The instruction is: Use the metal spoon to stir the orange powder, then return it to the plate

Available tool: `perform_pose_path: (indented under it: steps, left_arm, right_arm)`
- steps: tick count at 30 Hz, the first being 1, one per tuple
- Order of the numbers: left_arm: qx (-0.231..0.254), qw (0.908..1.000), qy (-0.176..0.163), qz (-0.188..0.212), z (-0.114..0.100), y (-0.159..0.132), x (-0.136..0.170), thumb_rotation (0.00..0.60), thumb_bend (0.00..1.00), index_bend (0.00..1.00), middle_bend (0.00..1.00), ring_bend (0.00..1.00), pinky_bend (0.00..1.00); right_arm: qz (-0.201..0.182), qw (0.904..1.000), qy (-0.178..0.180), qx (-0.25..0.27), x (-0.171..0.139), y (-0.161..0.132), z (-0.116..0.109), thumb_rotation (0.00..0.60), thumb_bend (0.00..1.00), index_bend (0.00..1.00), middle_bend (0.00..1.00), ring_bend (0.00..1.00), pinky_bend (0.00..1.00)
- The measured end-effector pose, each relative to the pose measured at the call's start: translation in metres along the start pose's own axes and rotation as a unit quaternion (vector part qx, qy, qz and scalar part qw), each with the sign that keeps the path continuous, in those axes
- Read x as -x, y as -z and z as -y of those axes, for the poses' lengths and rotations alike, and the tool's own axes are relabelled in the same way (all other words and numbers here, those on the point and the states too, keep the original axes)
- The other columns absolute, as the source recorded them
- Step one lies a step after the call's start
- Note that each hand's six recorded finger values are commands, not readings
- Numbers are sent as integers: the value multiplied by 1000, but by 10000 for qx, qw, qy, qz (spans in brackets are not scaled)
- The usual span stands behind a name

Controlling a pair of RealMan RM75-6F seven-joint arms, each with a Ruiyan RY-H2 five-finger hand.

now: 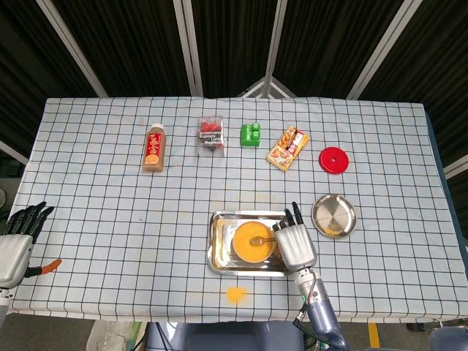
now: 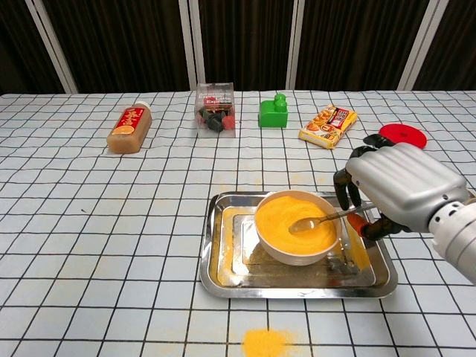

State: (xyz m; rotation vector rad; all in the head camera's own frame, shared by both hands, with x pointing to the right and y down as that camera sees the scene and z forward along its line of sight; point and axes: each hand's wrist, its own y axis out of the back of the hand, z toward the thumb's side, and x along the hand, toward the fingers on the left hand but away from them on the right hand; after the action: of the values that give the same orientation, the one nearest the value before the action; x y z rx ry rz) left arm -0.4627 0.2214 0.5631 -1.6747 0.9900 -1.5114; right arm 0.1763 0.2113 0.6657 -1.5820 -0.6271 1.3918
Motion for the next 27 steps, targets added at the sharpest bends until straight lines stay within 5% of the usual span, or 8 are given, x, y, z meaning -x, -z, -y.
perform_pose_path:
  steps: [11, 27]
  left_arm:
    - [6, 10000, 8, -6, 0, 0, 0, 600, 0, 0, 0, 0, 0]
    - [29, 10000, -1, -6, 0, 0, 0, 600, 0, 0, 0, 0, 0]
  right_arm:
    - [24, 10000, -20, -34, 0, 0, 1, 600, 562, 584, 509, 181, 0]
    - [-140, 9993, 288, 169, -1, -3, -10, 600, 711, 830, 700, 385, 0]
